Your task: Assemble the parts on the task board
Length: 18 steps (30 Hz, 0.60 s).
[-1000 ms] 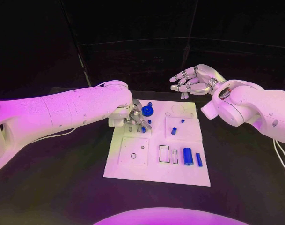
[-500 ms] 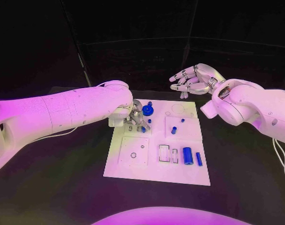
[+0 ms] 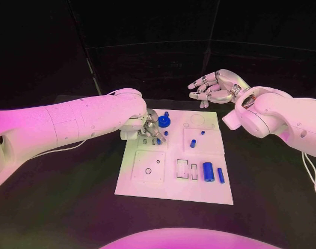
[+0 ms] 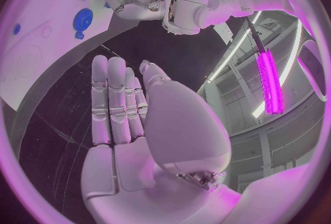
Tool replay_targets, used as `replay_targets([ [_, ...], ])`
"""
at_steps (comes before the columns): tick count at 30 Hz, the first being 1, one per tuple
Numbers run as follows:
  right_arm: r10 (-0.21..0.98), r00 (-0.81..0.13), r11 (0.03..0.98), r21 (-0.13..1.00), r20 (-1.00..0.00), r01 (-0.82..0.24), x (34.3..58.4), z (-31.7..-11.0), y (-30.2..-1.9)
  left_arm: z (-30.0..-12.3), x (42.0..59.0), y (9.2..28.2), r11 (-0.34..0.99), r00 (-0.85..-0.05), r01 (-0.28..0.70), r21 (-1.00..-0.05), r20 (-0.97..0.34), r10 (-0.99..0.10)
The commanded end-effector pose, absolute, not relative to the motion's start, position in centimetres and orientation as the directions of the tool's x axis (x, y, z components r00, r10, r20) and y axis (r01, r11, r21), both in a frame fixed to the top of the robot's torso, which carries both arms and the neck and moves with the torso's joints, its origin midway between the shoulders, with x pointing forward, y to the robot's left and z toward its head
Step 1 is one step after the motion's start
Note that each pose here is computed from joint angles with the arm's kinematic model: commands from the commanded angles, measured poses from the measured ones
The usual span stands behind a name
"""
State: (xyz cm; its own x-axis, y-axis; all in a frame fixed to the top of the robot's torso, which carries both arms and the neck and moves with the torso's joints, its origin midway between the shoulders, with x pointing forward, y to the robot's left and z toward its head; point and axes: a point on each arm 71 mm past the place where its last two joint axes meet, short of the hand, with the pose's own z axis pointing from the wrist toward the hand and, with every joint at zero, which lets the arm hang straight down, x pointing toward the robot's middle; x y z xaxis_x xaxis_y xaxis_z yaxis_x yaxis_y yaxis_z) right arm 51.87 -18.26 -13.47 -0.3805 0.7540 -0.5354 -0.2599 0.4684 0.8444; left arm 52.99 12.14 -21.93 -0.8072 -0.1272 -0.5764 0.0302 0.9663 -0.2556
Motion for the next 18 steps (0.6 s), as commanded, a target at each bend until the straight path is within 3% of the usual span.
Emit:
replay_targets([
  [1, 0.755, -0.376, 0.464, 0.842, -0.538, -0.274, 51.9, -13.3, -18.3, -21.8, 53.0, 12.1, 0.951, -0.804, 0.015, -0.308, -0.569, -0.172],
  [18, 0.759, -0.360, 0.480, 0.840, -0.542, -0.253, 52.2, -13.4, -19.2, -21.5, 52.6, 14.4, 0.883, -0.751, -0.117, -0.454, -0.542, -0.378],
])
